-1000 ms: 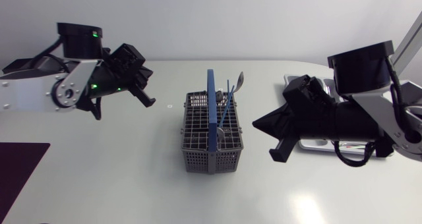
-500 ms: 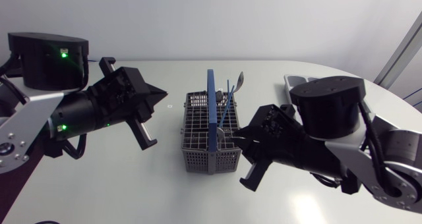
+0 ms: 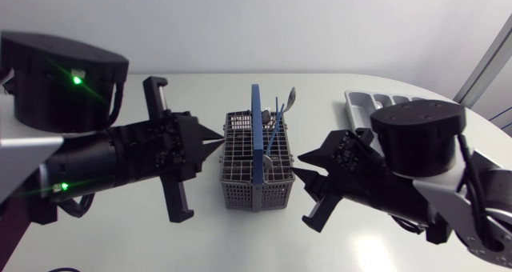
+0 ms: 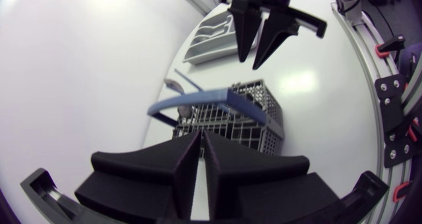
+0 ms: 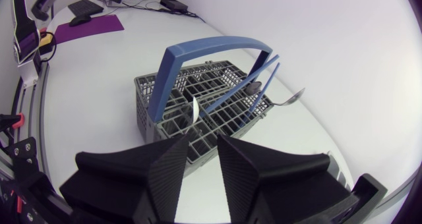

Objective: Unload the cutlery basket into the drawer organizer.

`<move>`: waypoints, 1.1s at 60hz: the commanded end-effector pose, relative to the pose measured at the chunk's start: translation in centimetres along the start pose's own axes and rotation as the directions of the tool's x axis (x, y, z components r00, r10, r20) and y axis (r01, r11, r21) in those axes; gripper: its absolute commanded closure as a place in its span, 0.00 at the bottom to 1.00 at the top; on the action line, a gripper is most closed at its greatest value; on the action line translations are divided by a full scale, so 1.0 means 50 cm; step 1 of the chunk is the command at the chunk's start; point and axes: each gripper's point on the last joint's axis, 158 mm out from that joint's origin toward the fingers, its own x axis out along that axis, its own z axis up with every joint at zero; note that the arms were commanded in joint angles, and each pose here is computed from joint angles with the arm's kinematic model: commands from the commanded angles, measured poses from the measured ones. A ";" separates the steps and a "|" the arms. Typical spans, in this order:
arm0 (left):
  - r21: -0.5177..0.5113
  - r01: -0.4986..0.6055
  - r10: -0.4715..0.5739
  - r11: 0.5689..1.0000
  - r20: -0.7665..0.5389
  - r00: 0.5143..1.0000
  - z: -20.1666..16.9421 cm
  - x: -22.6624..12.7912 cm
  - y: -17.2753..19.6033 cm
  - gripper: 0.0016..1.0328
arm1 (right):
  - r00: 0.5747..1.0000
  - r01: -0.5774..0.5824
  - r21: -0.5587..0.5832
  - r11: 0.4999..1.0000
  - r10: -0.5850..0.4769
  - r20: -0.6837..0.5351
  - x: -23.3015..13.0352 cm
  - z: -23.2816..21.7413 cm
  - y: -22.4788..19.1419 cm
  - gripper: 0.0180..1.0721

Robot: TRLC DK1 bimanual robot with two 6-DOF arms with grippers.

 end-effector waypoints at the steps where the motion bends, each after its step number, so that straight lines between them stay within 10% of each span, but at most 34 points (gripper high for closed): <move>1: 0.119 -0.004 -0.002 0.993 0.047 0.999 0.088 -0.017 0.022 0.87 | 1.000 0.011 -0.014 1.000 -0.011 -0.017 -0.017 -0.028 -0.003 0.61; 18: 0.236 0.144 -0.125 0.961 -0.094 0.988 0.108 0.048 -0.023 0.86 | 0.997 0.000 0.047 0.999 0.004 -0.073 -0.017 -0.086 -0.020 0.58; 28: 0.196 0.119 -0.106 0.973 -0.073 0.992 0.117 0.036 -0.009 0.86 | 0.987 -0.034 0.105 0.994 0.050 -0.153 0.028 -0.141 -0.017 0.92; 66: 0.153 0.082 -0.064 0.985 -0.119 0.991 0.102 0.034 0.072 0.86 | 0.972 -0.188 0.104 0.977 0.200 -0.124 0.113 -0.042 0.088 0.93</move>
